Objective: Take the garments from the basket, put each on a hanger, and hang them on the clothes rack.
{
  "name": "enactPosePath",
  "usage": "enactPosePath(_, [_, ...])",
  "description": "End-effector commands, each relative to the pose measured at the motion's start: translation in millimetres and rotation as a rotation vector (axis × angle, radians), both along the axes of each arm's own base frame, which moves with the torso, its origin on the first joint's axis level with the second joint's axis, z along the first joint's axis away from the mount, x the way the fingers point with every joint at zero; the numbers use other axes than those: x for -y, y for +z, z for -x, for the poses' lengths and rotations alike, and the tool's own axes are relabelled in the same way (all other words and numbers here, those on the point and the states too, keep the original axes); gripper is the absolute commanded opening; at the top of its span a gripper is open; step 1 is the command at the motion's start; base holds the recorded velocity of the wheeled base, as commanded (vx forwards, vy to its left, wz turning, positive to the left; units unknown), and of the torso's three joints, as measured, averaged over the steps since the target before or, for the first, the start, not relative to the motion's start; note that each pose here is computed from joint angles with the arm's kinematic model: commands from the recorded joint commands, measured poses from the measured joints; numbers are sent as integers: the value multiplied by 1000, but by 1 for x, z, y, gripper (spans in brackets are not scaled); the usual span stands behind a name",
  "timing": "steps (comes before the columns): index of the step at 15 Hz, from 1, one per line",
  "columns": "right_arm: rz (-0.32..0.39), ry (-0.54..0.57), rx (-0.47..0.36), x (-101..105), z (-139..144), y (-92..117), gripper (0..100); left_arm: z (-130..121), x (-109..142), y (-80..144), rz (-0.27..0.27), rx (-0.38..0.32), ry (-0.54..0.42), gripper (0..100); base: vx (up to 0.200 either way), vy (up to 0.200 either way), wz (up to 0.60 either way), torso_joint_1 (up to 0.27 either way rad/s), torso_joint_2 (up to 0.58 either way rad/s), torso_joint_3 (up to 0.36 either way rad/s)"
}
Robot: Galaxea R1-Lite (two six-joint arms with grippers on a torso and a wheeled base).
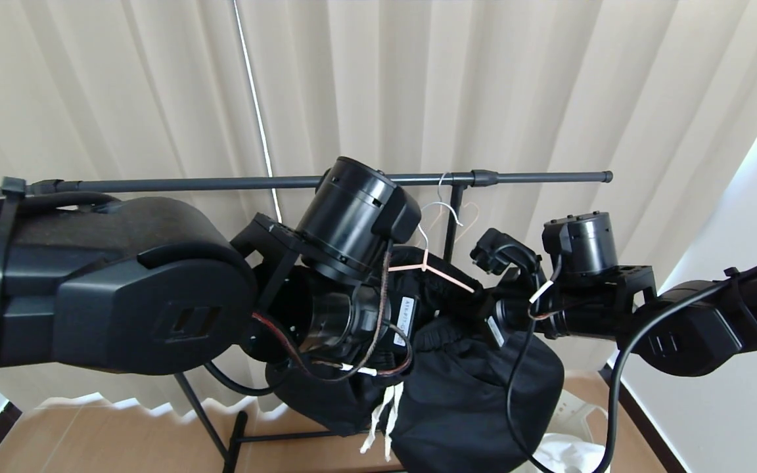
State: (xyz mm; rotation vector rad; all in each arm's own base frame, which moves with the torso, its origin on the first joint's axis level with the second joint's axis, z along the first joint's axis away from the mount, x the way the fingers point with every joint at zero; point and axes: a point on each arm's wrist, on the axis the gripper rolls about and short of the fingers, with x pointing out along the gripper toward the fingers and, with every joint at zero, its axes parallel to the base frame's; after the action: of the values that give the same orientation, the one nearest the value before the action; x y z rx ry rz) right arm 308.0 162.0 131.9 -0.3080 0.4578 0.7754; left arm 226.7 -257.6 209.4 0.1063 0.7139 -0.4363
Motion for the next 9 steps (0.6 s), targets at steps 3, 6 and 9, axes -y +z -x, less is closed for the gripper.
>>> enactPosePath(3, [-46, -11, 12, -4, 0, 0, 0, 0, 7, -17, -39, -43, -3, 0, 0, 0, 0, 0, 0, 0])
enactPosePath(6, [-77, -6, 65, -2, 4, 4, 0, -1, 1, -23, -78, -90, 28, 0, 0, 0, 0, 0, 0, 0])
enactPosePath(9, [-96, -4, 103, 1, 10, 6, 0, -4, -3, -24, -93, -93, 53, 0, 0, 0, 0, 0, 0, 0])
